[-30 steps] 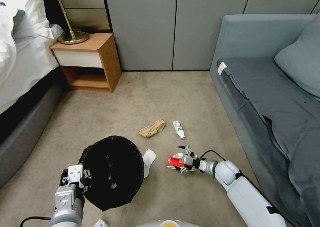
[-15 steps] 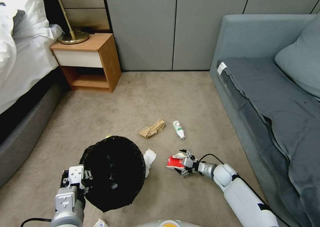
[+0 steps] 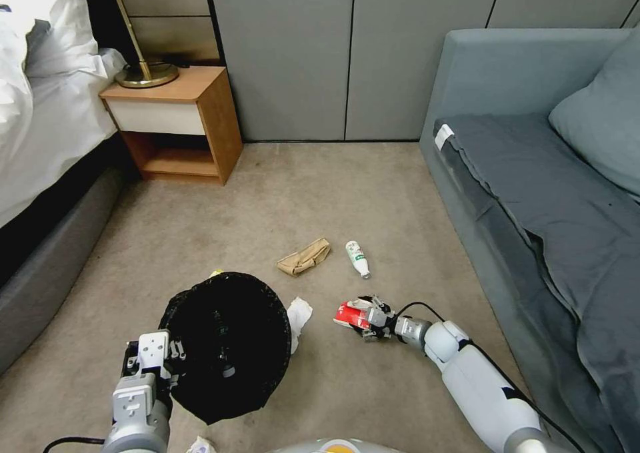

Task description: Pick up the trash bin, then pick up the garbage from the floor and place it into the trash bin.

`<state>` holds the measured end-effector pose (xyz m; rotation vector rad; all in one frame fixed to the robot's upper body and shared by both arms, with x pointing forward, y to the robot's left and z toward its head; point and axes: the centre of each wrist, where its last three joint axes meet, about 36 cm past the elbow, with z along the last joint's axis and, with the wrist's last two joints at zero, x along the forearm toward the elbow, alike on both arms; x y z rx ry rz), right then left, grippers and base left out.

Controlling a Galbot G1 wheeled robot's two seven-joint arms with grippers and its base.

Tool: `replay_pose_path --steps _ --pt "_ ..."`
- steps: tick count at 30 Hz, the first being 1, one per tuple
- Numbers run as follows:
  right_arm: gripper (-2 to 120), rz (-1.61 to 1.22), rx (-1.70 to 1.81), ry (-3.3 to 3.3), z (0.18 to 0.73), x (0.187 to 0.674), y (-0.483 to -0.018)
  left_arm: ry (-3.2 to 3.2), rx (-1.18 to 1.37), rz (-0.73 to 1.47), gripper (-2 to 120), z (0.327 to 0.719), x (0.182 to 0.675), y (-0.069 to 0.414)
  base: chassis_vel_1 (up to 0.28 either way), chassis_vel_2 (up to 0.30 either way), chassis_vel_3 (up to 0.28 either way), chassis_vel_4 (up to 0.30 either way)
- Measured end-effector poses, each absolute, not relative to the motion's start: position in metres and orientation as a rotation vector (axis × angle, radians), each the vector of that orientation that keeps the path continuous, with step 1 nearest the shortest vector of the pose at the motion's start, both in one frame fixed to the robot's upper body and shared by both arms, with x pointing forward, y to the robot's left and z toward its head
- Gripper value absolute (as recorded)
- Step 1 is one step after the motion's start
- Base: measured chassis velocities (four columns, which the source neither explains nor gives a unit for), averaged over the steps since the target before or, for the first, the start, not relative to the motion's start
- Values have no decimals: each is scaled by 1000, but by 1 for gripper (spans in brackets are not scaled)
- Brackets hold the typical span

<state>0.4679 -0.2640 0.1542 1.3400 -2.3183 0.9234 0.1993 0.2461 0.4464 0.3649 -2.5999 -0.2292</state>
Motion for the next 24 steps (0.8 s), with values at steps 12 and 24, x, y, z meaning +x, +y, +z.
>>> replay_pose_path --steps 12,24 --pt "18 886 1332 -2326 147 460 -258 -2598 368 -233 1 445 200 248 0 0 0 0" --pt "0 869 1303 -2341 147 456 -265 -2598 362 -227 1 442 202 248 0 0 0 0"
